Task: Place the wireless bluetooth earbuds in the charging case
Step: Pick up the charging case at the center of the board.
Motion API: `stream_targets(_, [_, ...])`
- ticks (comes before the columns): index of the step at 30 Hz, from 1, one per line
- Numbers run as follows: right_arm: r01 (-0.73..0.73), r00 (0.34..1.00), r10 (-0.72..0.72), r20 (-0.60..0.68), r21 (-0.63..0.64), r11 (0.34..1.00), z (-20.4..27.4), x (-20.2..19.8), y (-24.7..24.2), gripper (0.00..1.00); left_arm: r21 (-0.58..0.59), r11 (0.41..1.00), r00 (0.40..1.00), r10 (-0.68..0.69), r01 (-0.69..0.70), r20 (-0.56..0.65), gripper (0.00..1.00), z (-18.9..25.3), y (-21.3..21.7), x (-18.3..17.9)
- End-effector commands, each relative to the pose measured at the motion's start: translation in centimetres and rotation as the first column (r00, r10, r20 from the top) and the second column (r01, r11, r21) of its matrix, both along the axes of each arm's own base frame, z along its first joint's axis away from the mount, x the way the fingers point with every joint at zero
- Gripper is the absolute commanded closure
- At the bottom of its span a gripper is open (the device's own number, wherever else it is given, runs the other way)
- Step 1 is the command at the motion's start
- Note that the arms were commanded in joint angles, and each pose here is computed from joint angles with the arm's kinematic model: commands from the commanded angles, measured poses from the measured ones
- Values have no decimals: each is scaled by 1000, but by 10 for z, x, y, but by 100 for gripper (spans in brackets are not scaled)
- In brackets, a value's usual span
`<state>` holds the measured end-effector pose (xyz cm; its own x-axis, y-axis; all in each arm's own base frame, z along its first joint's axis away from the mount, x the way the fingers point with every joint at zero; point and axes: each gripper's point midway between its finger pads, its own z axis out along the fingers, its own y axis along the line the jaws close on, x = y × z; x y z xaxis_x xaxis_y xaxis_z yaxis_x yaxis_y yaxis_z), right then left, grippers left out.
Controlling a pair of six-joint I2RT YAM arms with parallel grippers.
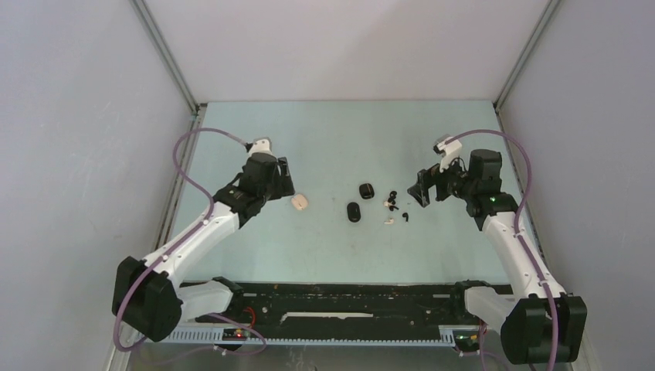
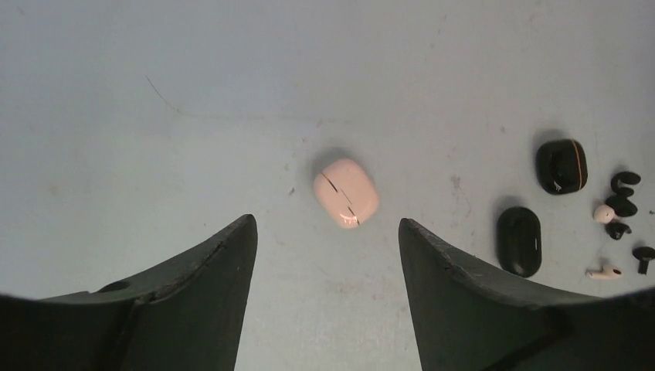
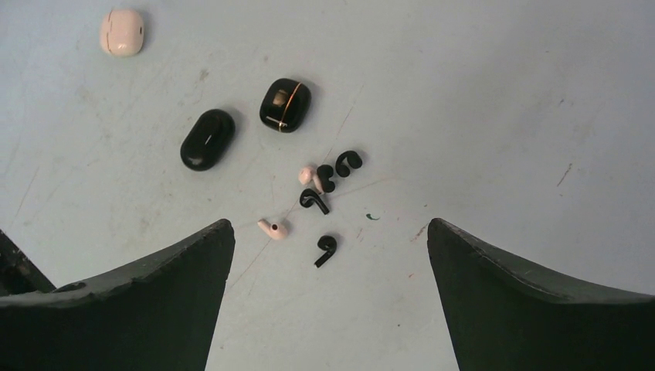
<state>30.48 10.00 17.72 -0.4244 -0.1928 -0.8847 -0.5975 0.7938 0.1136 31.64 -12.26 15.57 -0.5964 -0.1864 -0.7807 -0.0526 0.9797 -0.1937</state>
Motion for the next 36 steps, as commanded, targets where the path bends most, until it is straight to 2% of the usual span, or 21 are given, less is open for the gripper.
stream_targets(1, [-72,996,72,52,-19,997,15,-2,8,3,-118,991,993,59,-71,-107,27,-27,-13,-13])
stream_targets(5, [-100,994,102,49,-29,995,12,-5,14,3,-126,985,983,101,-121,-153,25,-46,-21,-8])
stream_targets(11, [-154,987,157,32,-75,985,1,-9,24,4,2,995,981,101,-103,-166,23,-58,-40,6])
stream_targets(18, [-180,983,183,25,-95,979,-3,-12,29,4,62,992,968,124,-113,-220,24,-75,-47,18])
stream_targets(24, [-207,978,209,10,-116,971,-10,-14,35,4,114,992,968,83,-57,-237,24,-83,-54,26])
stream_targets(27, [-217,976,220,5,-126,968,-12,-15,37,4,192,981,970,9,39,-242,23,-78,-54,33])
stream_targets(30, [-222,975,224,4,-124,967,-12,-16,38,4,316,929,953,-99,192,-287,21,-66,-52,42])
stream_targets(32, [-226,974,228,5,-122,966,-12,-16,39,4,364,873,918,-197,323,-343,21,-58,-56,46])
stream_targets(35, [-230,973,233,4,-123,965,-12,-18,39,4,373,773,831,-340,514,-440,25,-51,-61,43])
stream_targets(36, [-231,972,233,5,-123,965,-12,-18,39,4,356,757,808,-370,548,-458,25,-51,-61,42])
